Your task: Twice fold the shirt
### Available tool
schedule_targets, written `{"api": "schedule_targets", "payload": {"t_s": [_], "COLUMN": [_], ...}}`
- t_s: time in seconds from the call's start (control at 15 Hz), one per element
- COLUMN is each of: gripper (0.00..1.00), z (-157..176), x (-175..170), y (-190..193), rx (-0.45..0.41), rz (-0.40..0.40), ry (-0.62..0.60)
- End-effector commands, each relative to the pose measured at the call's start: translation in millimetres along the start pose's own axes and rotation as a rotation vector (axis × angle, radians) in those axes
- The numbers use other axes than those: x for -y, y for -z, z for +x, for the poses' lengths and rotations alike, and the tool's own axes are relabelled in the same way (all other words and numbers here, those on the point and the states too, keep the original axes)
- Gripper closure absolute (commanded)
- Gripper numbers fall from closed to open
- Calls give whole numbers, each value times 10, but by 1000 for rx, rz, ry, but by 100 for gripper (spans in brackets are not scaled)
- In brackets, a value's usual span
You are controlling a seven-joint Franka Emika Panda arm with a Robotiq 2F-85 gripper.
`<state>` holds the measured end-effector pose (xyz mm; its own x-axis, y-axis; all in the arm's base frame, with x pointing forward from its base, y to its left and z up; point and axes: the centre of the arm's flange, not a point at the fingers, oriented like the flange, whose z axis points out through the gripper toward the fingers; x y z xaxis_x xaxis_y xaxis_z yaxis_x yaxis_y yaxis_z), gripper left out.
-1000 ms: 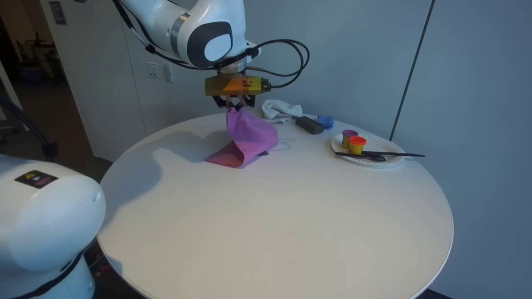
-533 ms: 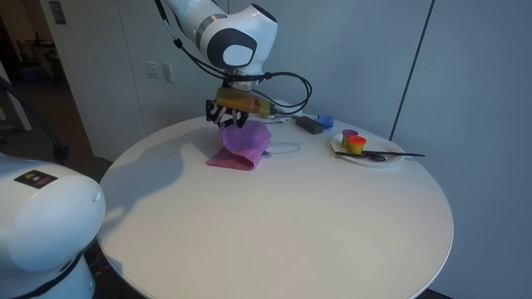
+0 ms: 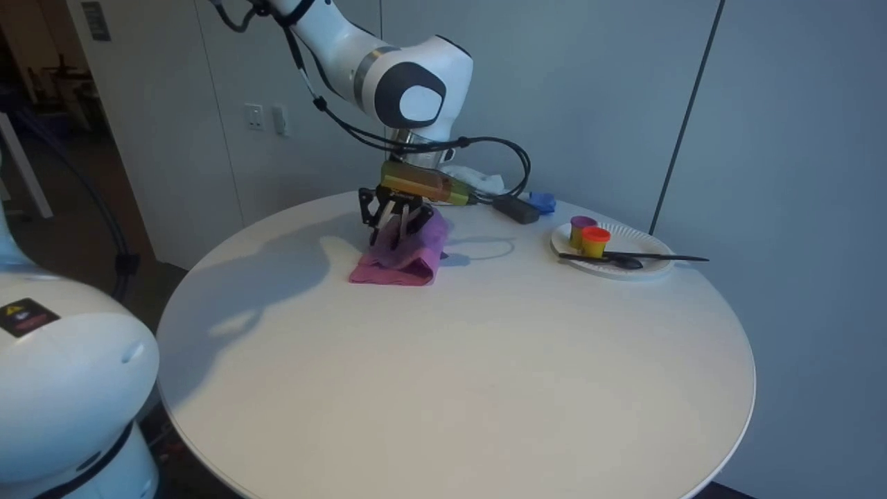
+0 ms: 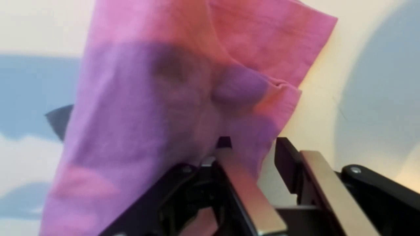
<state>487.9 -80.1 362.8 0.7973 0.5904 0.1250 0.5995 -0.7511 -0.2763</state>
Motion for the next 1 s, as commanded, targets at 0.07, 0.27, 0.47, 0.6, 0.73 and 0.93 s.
{"api": "schedule_targets", "payload": {"t_s": [0.07, 0.27, 0.47, 0.6, 0.73, 0.93], "gripper": [21, 0, 0, 0, 0, 0], "z": [25, -130, -324, -424, -358, -401], "x": [128, 350, 563, 657, 474, 512], "y": [484, 961, 1371, 1515, 1487, 1493], "rx": [7, -45, -76, -77, -72, -70], "rz": [-228, -333, -437, -519, -494, -502], "ry": [-30, -91, -212, -289, -262, -272]}}
